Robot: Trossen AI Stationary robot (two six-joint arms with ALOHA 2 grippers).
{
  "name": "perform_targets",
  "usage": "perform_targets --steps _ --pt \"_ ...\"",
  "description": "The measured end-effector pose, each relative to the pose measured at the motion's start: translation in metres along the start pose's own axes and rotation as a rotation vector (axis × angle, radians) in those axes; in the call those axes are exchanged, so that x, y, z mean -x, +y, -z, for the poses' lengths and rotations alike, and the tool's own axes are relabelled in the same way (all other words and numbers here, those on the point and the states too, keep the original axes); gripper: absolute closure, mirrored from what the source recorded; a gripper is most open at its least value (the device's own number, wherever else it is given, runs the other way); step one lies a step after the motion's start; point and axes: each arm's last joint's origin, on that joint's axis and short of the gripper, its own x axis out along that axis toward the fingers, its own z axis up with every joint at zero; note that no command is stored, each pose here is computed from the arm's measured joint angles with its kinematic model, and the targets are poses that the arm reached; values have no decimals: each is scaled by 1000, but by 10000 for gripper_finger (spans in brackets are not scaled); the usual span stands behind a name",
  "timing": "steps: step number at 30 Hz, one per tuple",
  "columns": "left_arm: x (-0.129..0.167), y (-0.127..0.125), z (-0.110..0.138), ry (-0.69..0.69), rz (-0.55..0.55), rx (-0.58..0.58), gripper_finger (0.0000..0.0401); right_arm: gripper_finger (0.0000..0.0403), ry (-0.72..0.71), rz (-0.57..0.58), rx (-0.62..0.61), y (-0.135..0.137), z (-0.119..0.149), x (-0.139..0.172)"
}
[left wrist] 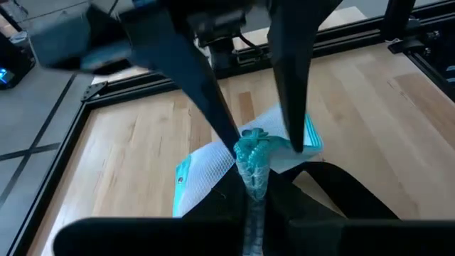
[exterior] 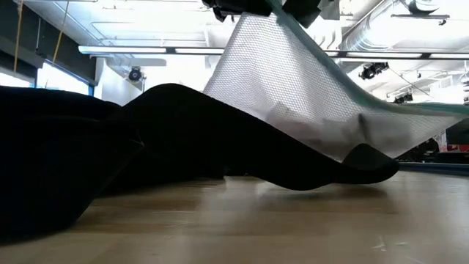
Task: Unpack backpack
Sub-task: Open the transparent zip bag
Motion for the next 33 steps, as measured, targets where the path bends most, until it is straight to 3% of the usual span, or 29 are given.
perform_targets --steps 8,21,28,33 --pt "0 0 3 36 -9 10 401 394 10 -9 -30 0 0 -3" --pt "1 2 9 108 -107 -7 401 401 73 -37 -114 5 6 -1" --pt "0 -1 6 62 33 29 398 402 88 -70 -106 6 7 -1" --pt "0 -1 4 31 88 30 366 402 88 -65 -99 6 8 -1"
